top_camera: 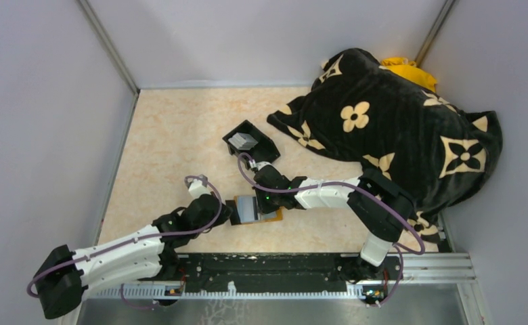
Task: Put the credit cards into the card holder
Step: Turn over the card slot in the card holder.
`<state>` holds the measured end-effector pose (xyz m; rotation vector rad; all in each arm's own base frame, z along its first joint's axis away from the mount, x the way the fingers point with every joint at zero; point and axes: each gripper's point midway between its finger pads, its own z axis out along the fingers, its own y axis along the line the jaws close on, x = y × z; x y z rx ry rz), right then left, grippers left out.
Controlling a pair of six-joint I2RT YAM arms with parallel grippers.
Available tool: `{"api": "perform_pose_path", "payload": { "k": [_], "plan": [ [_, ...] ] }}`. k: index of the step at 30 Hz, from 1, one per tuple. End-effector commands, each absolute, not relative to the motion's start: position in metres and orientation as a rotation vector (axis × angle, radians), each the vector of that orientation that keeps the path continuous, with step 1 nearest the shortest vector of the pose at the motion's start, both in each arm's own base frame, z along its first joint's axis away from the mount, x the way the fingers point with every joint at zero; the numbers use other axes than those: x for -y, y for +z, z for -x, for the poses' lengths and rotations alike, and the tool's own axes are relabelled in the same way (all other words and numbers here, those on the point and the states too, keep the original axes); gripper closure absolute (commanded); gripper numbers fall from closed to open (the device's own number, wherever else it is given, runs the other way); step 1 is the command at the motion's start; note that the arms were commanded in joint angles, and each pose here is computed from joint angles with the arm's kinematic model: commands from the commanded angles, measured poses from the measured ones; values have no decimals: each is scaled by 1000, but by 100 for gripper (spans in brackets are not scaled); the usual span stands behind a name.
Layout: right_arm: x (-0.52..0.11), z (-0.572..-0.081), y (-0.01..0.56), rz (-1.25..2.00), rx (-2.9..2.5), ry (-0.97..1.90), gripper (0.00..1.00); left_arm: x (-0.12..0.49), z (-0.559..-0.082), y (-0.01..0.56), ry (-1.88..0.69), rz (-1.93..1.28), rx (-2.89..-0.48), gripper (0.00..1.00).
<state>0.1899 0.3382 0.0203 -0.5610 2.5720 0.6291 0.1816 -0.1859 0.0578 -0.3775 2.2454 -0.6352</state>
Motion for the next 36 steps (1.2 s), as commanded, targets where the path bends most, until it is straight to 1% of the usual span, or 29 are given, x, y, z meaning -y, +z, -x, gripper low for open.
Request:
{"api": "perform_pose_path", "payload": {
  "k": [1, 25, 36],
  "plan": [
    [-322, -178, -7, 583, -2651, 543, 100, 194, -191, 71, -669, 373, -2205, 100],
    [-323, -178, -8, 586, -2653, 550, 100, 193, -189, 86, -710, 378, -2186, 100],
    [-323, -178, -7, 585, -2652, 551, 100, 195, -187, 78, -715, 380, -2206, 100]
  ]
}}
